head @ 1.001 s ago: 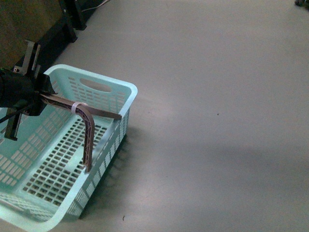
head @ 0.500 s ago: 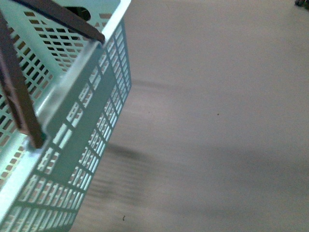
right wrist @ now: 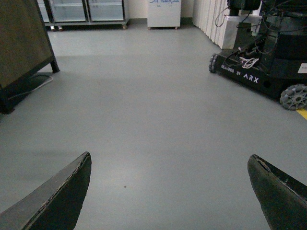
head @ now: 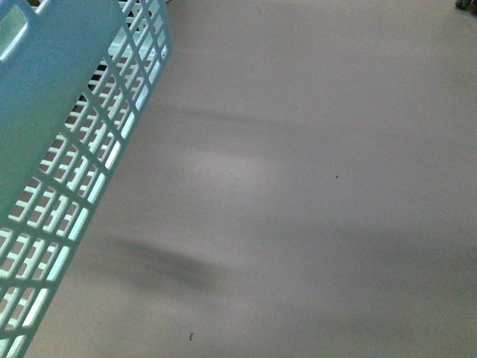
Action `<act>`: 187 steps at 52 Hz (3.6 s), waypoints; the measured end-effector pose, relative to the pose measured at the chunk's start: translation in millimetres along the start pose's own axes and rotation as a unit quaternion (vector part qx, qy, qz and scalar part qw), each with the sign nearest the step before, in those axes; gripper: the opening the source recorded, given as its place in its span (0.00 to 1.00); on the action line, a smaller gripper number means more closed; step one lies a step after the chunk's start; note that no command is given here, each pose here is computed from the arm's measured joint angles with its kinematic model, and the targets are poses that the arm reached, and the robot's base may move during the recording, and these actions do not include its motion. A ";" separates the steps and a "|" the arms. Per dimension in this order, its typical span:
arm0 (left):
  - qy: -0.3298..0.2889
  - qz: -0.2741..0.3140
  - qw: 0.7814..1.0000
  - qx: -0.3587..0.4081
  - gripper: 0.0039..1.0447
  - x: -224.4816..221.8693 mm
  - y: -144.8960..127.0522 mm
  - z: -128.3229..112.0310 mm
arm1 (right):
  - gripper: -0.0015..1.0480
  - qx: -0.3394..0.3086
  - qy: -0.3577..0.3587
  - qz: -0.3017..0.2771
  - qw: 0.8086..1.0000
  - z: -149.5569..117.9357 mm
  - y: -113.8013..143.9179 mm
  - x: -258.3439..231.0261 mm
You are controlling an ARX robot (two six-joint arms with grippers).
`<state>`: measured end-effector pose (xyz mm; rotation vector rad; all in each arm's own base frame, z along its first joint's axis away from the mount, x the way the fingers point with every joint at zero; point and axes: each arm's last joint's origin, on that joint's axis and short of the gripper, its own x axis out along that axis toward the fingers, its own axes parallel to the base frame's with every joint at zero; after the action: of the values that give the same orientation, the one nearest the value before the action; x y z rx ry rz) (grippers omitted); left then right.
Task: Pick mango and avocado into basket
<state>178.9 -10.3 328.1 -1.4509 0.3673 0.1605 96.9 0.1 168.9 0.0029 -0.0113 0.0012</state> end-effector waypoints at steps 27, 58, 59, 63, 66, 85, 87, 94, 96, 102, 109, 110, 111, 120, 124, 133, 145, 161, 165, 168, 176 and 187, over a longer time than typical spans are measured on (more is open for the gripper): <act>-0.003 0.004 1.000 0.001 0.04 0.9 0.6 0.2 | 0.92 0.000 0.000 0.000 1.000 0.0 0.0 0.0; -0.003 0.004 1.000 0.002 0.04 1.0 0.7 0.2 | 0.92 0.000 0.000 0.000 1.000 0.0 0.0 0.0; -0.003 0.004 1.000 0.002 0.04 1.0 0.7 0.2 | 0.92 0.000 0.000 0.000 1.000 0.0 0.0 0.0; -0.003 0.004 1.000 0.002 0.04 1.0 0.7 0.2 | 0.92 0.000 0.000 0.000 1.000 0.0 0.0 0.0; -0.004 0.004 1.000 0.002 0.04 1.0 0.7 0.3 | 0.92 0.000 0.000 0.000 1.000 0.0 0.0 0.0; -0.003 0.004 1.000 0.002 0.04 1.0 0.7 0.2 | 0.92 0.000 0.000 0.000 1.000 0.0 0.0 0.0; -0.003 0.004 1.000 0.002 0.04 1.0 0.7 0.2 | 0.92 0.000 0.000 0.000 1.000 0.0 0.0 0.0; -0.004 0.004 1.000 0.002 0.04 1.0 0.7 0.2 | 0.92 0.000 0.000 0.000 1.000 0.0 0.0 0.0; -0.004 0.004 1.000 0.002 0.04 1.0 0.7 0.2 | 0.92 0.000 0.000 0.000 1.000 0.0 0.0 0.0; -0.004 0.004 1.000 0.002 0.04 1.0 0.7 0.3 | 0.92 0.000 0.000 0.000 1.000 0.0 0.0 0.0; -0.003 0.004 1.000 0.002 0.04 1.0 0.7 0.2 | 0.92 0.000 0.000 0.000 1.000 0.0 0.0 0.0; -0.003 0.004 1.000 0.002 0.04 1.0 0.7 0.2 | 0.92 0.000 0.000 0.000 1.000 0.0 0.0 0.0; -0.003 0.004 1.000 0.002 0.04 1.0 0.7 0.2 | 0.92 0.000 0.000 0.000 1.000 0.0 0.0 0.0; -0.004 0.004 1.000 0.002 0.04 1.0 0.7 0.3 | 0.92 0.000 0.000 0.000 1.000 0.0 0.0 0.0; -0.004 0.004 1.000 0.002 0.04 1.0 0.7 0.3 | 0.92 0.000 0.000 0.000 1.000 0.0 0.0 0.0; -0.003 0.004 1.000 0.002 0.04 1.0 0.7 0.2 | 0.92 0.000 0.000 0.000 1.000 0.0 0.0 0.0; -0.004 0.004 1.000 0.002 0.04 0.9 0.5 0.2 | 0.92 0.000 0.000 0.000 1.000 0.0 0.0 0.0; -0.003 0.004 1.000 0.002 0.04 0.9 0.5 0.2 | 0.92 0.000 0.000 0.000 1.000 0.0 0.0 0.0; -0.003 0.004 1.000 0.002 0.04 0.9 0.5 0.2 | 0.92 0.000 0.000 -0.002 1.000 0.0 -0.1 0.0; 0.002 0.003 1.000 0.003 0.04 0.9 0.4 -0.7 | 0.92 0.000 0.000 -0.002 1.000 0.0 -0.1 0.0; 0.007 0.004 1.000 -0.001 0.04 1.1 0.5 -1.4 | 0.92 0.000 0.000 -0.001 1.000 0.0 -0.1 0.0; -0.001 0.006 1.000 0.002 0.04 1.4 0.6 -0.8 | 0.92 0.000 -0.001 -0.001 1.000 0.1 -0.1 0.0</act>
<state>179.9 -11.1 327.0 -1.4458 0.3748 0.1698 96.9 0.0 169.1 0.0029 -0.0128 -0.0015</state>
